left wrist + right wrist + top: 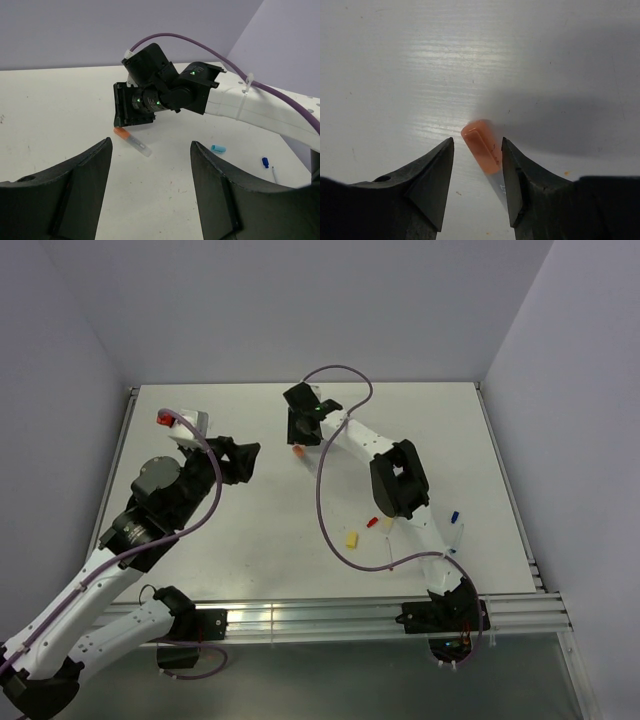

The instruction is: Insert the pens into the pen caps

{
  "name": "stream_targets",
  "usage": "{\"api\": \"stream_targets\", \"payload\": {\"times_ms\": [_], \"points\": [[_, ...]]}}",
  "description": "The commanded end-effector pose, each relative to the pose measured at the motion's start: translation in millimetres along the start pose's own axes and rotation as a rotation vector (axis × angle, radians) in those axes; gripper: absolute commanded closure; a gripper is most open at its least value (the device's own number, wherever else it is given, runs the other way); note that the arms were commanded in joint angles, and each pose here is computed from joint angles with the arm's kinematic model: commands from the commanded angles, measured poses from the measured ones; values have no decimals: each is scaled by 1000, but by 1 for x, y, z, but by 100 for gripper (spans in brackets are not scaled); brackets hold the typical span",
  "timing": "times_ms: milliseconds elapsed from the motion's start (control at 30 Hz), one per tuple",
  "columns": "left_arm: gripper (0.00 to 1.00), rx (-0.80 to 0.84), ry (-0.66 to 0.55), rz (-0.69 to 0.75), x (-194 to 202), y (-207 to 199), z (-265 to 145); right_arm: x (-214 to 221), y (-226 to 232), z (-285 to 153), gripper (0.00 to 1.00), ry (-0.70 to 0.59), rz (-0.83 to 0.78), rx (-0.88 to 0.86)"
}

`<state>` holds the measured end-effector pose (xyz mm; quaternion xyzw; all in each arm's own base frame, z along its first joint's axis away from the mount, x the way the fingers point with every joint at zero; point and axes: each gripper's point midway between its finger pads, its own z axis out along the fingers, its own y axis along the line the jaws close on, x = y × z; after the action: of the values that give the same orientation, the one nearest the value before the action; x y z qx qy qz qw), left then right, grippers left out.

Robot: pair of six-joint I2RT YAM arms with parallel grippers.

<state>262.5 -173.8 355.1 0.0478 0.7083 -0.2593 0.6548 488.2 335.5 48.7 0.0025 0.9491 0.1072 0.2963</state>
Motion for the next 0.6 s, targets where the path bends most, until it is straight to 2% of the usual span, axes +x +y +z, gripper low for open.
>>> {"api": "stream_targets", "payload": {"times_ms": [0, 133, 267, 300, 367, 400, 467, 500, 567], "points": [[32, 3, -29, 5, -6, 1, 1, -35, 12, -17, 49, -84, 16, -41], [32, -1, -32, 3, -5, 3, 0, -55, 13, -37, 48, -134, 13, -48], [32, -4, -27, 2, -3, 4, -1, -80, 3, -76, 48, -196, 28, -30], [32, 2, -26, 1, -4, 3, -2, -92, 1, -101, 48, -232, 39, -32], [32, -2, -12, -1, -1, 3, -1, -85, -21, -112, 48, -231, 51, 18], [32, 6, -11, -3, -2, 1, 0, -95, -25, -144, 48, -277, 67, 10], [32, 3, 2, -13, 0, 1, 1, -77, -55, -152, 48, -265, 83, 94], [32, 8, 12, -17, 2, 0, 2, -81, -62, -182, 48, -302, 102, 87], [32, 13, 35, -22, 7, -2, 5, -52, -88, -187, 48, -260, 127, 146]]}}
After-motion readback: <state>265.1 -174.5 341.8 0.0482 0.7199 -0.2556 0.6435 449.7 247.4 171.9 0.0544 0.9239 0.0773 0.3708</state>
